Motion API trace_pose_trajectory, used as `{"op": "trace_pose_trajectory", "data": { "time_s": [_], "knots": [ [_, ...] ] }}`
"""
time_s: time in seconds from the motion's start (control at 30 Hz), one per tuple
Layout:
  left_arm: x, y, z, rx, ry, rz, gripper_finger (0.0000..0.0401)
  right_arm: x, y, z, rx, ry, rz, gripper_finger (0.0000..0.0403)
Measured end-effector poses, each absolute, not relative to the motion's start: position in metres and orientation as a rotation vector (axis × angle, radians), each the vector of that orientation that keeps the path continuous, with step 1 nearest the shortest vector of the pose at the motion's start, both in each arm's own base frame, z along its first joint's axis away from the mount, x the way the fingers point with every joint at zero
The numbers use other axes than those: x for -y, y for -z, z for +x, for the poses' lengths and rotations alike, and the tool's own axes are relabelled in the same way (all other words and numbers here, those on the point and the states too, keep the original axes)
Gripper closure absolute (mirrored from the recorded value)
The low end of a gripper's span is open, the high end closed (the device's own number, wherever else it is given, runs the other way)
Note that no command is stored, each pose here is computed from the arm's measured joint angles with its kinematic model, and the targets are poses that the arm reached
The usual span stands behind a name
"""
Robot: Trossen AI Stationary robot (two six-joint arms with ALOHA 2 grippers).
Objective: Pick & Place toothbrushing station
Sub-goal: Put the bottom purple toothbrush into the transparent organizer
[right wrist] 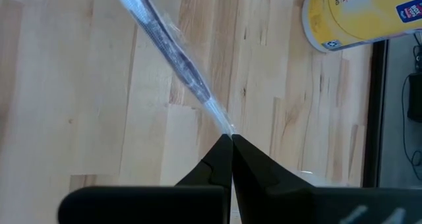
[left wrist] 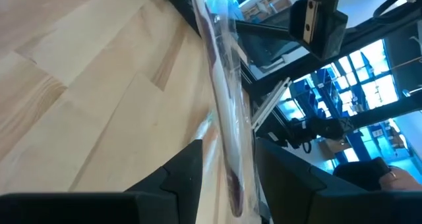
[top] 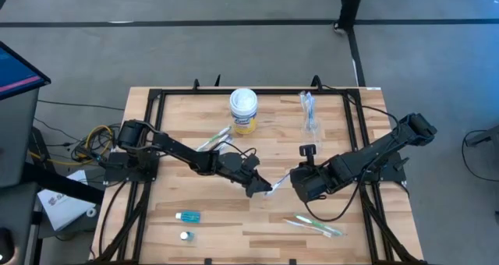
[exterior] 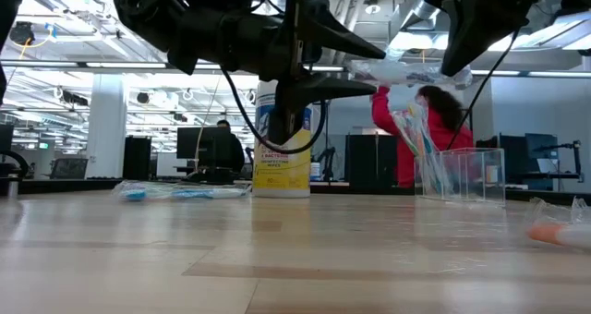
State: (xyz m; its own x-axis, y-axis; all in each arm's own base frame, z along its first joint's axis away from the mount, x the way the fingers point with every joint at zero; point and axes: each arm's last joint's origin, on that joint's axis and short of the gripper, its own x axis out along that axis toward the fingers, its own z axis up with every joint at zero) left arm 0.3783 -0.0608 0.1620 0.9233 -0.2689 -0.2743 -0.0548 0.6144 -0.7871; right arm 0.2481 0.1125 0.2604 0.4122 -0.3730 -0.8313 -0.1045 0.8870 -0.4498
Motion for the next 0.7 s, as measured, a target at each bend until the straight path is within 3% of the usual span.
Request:
{"op": "trace_pose_trajectory", "data": {
  "time_s": [0.43, 0.7],
  "knots": [
    [0.073, -0.137, 0.4, -0.474, 0.167, -0.933, 0.0265, -0.108, -0.261, 0.251, -1.143, 0.199, -0.465, 0.0403],
    [0.068, -0.161, 0.406, -0.393, 0.227, -0.854, 0.0265, -0.111, -0.261, 0.249, -1.142, 0.19, -0.47, 0.0403]
  ]
}}
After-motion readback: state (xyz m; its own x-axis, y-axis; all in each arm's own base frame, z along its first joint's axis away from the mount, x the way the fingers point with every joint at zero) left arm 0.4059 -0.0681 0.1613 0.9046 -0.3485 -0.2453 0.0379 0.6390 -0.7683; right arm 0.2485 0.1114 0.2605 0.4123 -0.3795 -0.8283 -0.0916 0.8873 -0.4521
